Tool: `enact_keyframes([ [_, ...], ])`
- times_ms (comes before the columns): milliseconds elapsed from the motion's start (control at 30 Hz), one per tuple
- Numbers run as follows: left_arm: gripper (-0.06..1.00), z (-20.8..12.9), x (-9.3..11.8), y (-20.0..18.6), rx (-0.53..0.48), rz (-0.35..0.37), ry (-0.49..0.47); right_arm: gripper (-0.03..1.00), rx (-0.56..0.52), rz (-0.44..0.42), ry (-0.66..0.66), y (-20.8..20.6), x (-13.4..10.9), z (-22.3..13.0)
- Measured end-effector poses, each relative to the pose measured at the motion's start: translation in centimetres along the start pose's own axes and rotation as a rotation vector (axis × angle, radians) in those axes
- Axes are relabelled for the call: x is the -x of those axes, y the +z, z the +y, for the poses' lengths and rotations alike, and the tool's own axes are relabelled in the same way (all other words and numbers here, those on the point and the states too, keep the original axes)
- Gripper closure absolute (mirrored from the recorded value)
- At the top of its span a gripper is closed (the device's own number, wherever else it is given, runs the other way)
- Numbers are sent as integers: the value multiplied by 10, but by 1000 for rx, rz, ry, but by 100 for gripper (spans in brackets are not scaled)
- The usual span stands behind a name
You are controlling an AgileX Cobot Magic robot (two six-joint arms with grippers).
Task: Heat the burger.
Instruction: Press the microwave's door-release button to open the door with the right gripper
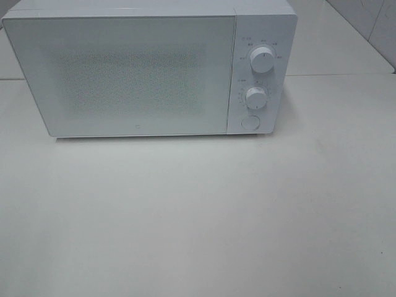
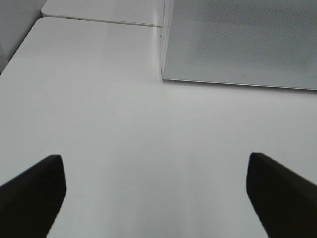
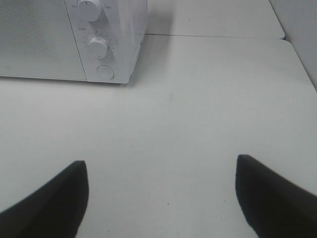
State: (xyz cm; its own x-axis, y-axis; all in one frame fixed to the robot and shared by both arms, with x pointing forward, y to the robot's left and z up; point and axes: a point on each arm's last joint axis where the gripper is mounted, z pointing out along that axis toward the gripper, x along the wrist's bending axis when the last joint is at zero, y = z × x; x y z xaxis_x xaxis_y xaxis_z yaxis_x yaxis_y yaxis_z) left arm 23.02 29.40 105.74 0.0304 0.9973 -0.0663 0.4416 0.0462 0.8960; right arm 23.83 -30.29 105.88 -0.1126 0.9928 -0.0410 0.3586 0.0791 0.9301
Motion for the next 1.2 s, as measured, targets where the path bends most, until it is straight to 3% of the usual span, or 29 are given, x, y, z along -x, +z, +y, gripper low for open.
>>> enact_keyframes([
  [667, 4, 0, 0, 0, 0, 0, 0, 20, -1, -3, 0, 0, 0, 0],
  [1200, 4, 0, 0, 0, 0, 0, 0, 20, 19, 5, -14, 41, -1, 39],
])
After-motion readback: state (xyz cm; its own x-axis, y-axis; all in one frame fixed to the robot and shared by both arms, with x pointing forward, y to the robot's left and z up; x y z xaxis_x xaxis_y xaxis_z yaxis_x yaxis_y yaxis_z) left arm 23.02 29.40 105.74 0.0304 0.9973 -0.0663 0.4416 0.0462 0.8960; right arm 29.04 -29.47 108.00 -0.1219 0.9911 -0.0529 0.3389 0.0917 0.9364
